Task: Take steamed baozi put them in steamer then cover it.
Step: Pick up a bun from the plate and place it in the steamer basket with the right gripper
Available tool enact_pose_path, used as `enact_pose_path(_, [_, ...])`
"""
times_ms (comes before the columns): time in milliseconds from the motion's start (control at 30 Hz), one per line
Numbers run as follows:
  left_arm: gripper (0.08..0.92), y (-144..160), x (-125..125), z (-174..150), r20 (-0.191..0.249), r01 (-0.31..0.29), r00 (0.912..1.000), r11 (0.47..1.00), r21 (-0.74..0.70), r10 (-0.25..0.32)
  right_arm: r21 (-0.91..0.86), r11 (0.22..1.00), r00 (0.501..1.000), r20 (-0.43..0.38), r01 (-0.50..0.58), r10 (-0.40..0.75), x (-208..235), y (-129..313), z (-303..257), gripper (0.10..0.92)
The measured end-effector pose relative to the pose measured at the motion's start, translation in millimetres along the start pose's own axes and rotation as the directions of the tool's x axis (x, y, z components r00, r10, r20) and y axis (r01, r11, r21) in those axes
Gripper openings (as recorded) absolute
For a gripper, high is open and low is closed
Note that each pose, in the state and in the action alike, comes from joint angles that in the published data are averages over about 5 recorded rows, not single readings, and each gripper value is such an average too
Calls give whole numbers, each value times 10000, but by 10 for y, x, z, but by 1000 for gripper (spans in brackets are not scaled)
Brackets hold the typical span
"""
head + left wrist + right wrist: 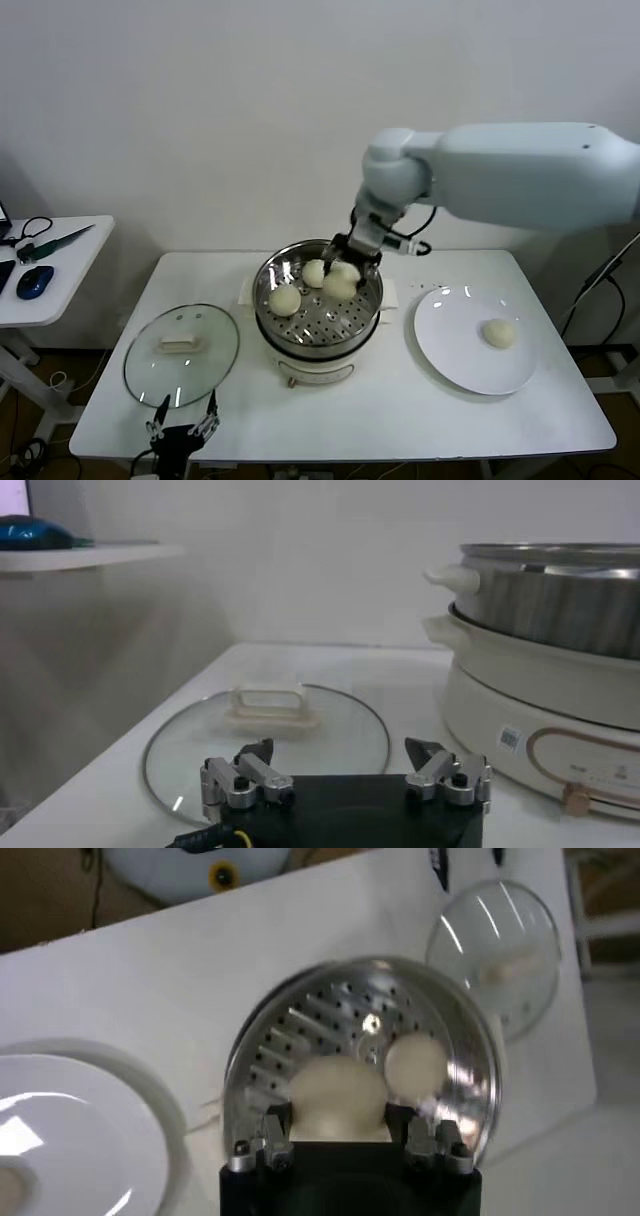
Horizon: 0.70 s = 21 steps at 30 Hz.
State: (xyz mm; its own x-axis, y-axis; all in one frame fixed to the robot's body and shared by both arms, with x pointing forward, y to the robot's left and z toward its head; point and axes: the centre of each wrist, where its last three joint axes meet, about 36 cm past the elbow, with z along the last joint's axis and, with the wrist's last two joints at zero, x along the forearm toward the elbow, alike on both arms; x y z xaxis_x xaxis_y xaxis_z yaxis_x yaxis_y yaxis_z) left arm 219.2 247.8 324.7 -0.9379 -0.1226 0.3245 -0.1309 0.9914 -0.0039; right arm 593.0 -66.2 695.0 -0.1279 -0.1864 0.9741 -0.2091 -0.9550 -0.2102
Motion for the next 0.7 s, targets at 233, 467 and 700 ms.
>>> enact_pose_path(233, [823, 21, 28, 18, -3, 111, 9999, 9999, 46, -111, 1200, 9924, 9996, 63, 263, -273, -506, -93, -139, 628])
enact_pose_path(467, [823, 27, 34, 30, -15, 149, 9999, 9999, 74, -149, 1747, 9843, 9994, 208, 236, -277, -895, -129, -242, 628])
enact_pose_path(700, [823, 25, 36, 29, -12, 170, 9999, 9998, 78, -170, 1992, 9797, 9995, 205, 201, -247, -1049, -129, -253, 721])
